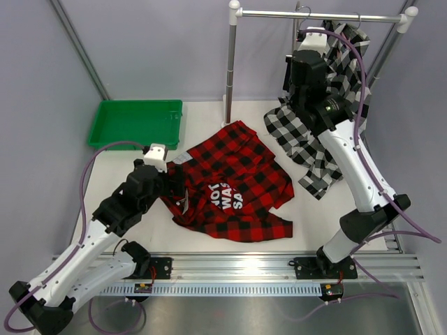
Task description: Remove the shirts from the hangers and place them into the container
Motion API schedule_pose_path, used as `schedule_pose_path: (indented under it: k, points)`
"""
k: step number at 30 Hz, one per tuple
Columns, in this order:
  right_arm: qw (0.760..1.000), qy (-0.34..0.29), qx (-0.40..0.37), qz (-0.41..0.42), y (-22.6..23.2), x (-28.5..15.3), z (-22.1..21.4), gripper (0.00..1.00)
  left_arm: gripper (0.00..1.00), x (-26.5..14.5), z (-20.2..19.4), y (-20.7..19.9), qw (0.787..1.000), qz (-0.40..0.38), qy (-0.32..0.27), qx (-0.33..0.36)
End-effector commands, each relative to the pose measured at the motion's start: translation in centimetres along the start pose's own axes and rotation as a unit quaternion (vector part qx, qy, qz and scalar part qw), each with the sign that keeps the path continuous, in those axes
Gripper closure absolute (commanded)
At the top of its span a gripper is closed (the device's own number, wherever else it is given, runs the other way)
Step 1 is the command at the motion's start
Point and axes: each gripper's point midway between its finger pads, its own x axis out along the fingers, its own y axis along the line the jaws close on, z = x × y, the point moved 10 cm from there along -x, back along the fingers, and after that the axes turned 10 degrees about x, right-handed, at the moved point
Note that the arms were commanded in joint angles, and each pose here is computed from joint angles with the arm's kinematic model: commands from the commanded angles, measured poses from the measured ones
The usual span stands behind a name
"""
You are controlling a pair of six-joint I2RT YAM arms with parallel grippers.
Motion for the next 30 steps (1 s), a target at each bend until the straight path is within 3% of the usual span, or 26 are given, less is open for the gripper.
schedule_pose_path:
  k: [1, 13, 30]
  points:
    - [0.996, -0.068, 0.044, -0.035, 0.0, 0.2, 3.1, 1.00, 0.01, 0.0, 0.4, 0.1, 1.000, 0.006, -0.019, -0.016]
    - [0.993, -0.071, 0.023, -0.092, 0.6, 2.5, 2.6, 1.00, 0.01, 0.0, 0.5, 0.2, 1.000, 0.001, -0.020, -0.021]
    - [0.997, 0.028, -0.033, -0.070, 0.5, 3.0, -2.0, 1.00, 0.01, -0.1, 0.4, 0.3, 0.999, 0.002, -0.021, -0.025]
